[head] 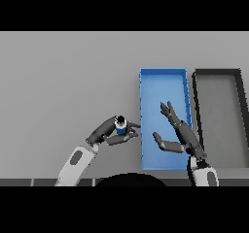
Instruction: Pick up the blue pipe and place it into the blue bin.
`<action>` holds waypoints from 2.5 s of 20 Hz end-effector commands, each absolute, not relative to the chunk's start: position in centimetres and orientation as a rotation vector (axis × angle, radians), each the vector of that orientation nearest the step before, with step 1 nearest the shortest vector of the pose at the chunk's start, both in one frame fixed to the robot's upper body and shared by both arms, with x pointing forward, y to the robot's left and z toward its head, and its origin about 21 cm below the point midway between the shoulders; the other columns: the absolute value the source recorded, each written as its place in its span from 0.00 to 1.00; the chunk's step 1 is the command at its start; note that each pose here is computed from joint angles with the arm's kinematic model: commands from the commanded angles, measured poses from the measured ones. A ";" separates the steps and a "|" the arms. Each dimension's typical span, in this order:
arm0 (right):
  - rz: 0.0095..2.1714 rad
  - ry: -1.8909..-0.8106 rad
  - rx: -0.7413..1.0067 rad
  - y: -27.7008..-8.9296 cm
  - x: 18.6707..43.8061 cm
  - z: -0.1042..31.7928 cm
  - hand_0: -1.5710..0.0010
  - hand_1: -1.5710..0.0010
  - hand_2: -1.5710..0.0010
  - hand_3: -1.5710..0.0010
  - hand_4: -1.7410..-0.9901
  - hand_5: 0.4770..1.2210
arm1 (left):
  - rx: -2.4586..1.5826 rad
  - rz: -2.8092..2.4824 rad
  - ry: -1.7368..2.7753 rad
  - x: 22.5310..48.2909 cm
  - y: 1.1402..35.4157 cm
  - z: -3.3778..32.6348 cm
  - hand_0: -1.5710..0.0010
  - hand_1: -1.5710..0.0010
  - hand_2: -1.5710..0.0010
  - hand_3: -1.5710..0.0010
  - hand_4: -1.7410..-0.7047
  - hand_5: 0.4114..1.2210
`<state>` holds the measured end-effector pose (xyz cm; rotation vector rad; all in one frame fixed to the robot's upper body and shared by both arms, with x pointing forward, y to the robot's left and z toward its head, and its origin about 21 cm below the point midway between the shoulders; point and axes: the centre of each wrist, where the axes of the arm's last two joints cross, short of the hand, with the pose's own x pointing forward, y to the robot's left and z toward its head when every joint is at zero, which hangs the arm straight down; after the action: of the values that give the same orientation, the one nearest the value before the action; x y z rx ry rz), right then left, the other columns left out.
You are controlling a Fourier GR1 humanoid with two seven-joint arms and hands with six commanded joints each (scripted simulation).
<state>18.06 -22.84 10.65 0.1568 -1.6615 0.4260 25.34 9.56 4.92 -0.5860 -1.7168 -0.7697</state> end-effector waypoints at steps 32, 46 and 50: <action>1.011 -1.676 0.491 -9.7 25.7 19.1 0.12 0.12 0.11 0.20 0.12 0.61 | -0.650 -0.726 -1.680 26.1 10.1 4.9 0.00 0.00 0.00 0.05 0.03 1.00; 0.975 -1.751 0.487 -9.0 24.6 18.8 0.01 0.01 0.00 0.01 0.01 0.98 | -0.586 -0.840 -1.738 26.4 11.1 5.5 0.52 0.56 0.58 0.62 0.44 1.00; 0.977 -1.713 0.432 -8.6 24.6 18.4 0.00 0.00 0.00 0.00 0.00 0.99 | -0.510 -0.888 -1.663 26.5 11.2 5.3 0.80 0.82 0.83 0.84 0.67 0.65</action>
<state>24.60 -8.61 18.39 0.4328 -1.7101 0.9790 26.50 11.24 5.27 -0.5105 -1.6645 -0.8875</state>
